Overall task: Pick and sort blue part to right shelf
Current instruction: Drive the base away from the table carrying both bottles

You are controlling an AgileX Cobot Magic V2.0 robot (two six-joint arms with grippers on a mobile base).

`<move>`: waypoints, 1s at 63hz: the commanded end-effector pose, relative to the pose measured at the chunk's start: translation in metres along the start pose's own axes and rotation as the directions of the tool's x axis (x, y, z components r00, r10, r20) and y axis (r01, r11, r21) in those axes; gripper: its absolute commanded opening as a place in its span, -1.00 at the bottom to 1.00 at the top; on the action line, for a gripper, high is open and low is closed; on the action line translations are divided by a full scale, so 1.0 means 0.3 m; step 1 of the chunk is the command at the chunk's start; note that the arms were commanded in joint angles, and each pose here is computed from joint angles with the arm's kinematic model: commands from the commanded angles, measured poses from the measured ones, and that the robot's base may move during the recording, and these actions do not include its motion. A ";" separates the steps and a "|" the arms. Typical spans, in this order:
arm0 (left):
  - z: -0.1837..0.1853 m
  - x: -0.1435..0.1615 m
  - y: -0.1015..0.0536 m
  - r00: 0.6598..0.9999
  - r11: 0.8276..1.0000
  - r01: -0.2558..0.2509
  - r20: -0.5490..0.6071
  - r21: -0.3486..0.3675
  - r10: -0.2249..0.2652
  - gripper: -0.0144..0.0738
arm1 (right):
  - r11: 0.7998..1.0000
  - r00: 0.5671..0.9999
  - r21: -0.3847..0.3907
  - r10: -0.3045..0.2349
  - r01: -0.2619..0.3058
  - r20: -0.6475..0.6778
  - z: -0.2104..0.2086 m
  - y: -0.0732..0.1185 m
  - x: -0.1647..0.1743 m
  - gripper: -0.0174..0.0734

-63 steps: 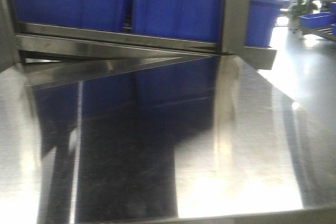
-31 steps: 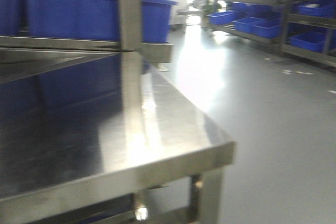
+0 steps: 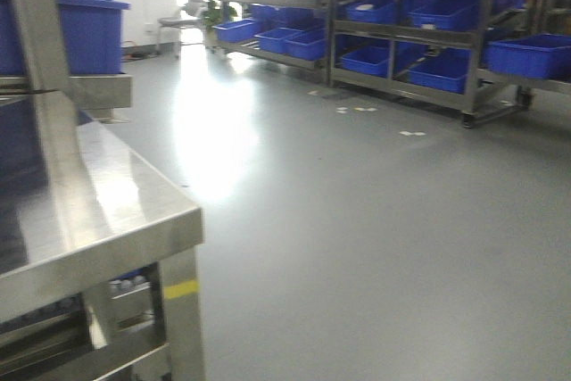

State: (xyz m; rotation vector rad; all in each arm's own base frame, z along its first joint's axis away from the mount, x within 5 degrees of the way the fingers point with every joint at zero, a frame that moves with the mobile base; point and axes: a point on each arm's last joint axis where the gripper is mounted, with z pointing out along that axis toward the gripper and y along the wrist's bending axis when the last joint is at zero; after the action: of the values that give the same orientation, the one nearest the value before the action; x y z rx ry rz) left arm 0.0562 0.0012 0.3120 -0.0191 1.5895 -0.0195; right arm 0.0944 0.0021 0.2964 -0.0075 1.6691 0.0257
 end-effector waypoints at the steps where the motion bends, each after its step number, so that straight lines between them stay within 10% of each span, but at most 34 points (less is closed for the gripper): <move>1: -0.007 -0.058 -0.004 0.993 1.000 -0.002 0.115 0.010 0.000 -0.03 | 1.000 0.992 -0.007 -0.016 0.017 0.123 -0.004 0.003 -0.061 0.25; 63: -0.007 -0.058 -0.004 0.993 1.000 -0.002 0.115 0.010 0.000 -0.03 | 1.000 0.992 -0.007 -0.016 0.017 0.123 -0.004 0.003 -0.061 0.25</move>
State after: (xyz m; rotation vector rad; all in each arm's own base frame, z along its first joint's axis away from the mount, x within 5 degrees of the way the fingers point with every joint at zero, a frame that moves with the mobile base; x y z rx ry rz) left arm 0.0562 0.0012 0.3120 -0.0191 1.5895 -0.0195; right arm 0.0944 0.0021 0.2964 -0.0086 1.6691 0.0243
